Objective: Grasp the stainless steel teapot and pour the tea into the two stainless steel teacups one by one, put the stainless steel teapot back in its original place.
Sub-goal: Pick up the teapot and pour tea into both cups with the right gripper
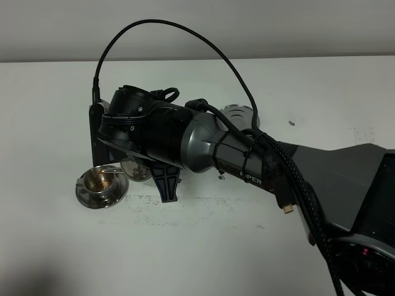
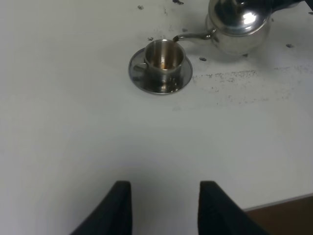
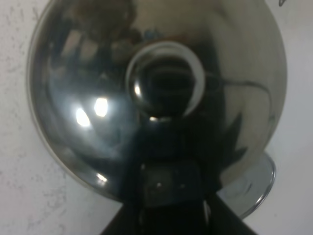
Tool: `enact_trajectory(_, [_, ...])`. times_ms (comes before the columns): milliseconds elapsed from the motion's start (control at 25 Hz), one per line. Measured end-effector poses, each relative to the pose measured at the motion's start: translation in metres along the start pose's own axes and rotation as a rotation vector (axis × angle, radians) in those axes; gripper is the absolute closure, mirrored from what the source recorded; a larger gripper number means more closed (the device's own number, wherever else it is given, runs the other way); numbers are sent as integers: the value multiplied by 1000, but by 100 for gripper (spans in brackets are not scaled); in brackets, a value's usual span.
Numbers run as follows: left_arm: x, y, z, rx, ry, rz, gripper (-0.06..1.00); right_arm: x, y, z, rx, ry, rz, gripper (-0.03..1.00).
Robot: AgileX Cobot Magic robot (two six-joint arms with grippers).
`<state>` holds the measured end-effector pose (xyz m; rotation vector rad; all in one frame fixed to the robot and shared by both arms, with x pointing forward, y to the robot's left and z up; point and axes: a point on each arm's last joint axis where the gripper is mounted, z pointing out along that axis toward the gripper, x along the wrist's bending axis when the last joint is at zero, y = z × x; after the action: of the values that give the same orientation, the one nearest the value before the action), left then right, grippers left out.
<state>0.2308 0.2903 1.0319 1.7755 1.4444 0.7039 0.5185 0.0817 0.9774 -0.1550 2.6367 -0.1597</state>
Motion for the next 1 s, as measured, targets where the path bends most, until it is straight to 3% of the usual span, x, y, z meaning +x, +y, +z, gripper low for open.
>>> enact_trajectory(1000, [0,0,0,0,0,0,62,5,9,-9,19,-83,-110,80])
